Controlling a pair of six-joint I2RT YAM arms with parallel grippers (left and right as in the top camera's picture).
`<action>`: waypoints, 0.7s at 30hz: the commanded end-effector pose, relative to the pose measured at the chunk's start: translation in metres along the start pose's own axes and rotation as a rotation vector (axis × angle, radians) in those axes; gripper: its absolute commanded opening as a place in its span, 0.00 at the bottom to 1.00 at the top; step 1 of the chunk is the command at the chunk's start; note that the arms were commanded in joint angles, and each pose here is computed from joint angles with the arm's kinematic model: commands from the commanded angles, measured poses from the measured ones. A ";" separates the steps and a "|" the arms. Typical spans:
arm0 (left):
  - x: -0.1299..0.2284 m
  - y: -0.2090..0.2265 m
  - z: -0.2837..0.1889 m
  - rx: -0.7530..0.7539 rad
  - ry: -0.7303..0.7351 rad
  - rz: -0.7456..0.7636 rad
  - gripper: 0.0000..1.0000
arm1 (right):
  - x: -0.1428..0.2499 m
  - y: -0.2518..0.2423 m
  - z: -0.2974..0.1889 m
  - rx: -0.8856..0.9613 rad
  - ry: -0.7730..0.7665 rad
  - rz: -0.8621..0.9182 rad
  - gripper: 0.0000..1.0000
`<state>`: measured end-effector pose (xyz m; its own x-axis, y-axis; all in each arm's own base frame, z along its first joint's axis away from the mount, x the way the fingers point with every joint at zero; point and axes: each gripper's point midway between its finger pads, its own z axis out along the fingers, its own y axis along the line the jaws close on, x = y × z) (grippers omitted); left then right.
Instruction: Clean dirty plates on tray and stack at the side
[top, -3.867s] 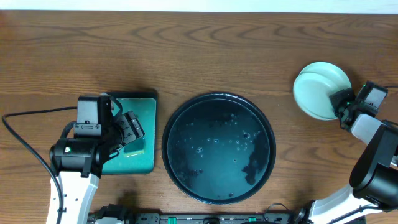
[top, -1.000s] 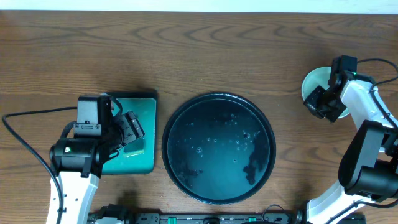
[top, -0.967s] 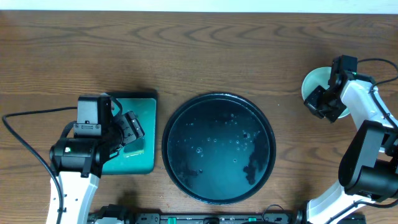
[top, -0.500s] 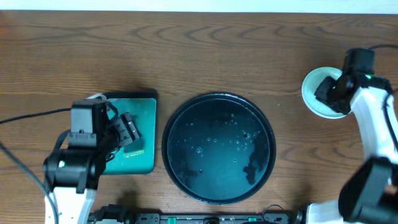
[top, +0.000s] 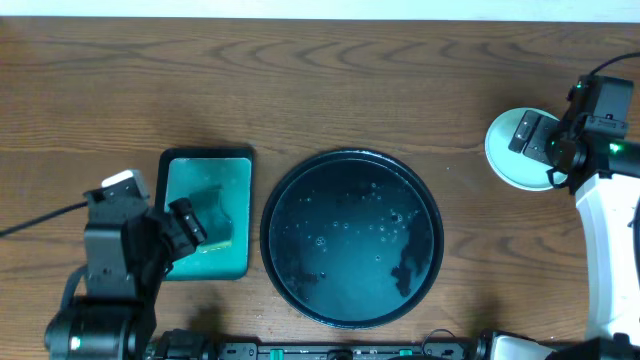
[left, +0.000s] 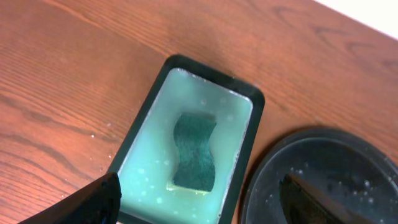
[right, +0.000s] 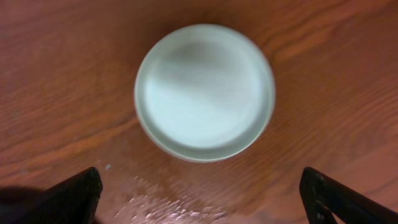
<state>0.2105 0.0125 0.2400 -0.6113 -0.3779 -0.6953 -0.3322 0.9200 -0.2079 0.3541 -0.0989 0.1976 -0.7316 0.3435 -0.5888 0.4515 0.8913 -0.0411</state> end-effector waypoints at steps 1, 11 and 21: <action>-0.014 0.003 -0.020 0.001 -0.084 0.002 0.82 | -0.019 -0.004 -0.024 0.074 -0.108 -0.091 0.99; -0.015 0.004 -0.026 0.011 -0.108 -0.002 0.82 | -0.014 0.034 -0.043 -0.055 -0.139 -0.188 0.99; -0.014 0.004 -0.025 0.011 -0.107 -0.002 0.82 | 0.000 0.034 -0.042 -0.064 -0.080 -0.204 0.99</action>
<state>0.2006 0.0164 0.2534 -0.5549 -0.3797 -0.7402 -0.3296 0.9173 -0.2235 0.3468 -0.0597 0.2237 -0.7650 0.1484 -0.6267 0.2825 0.9518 -0.1194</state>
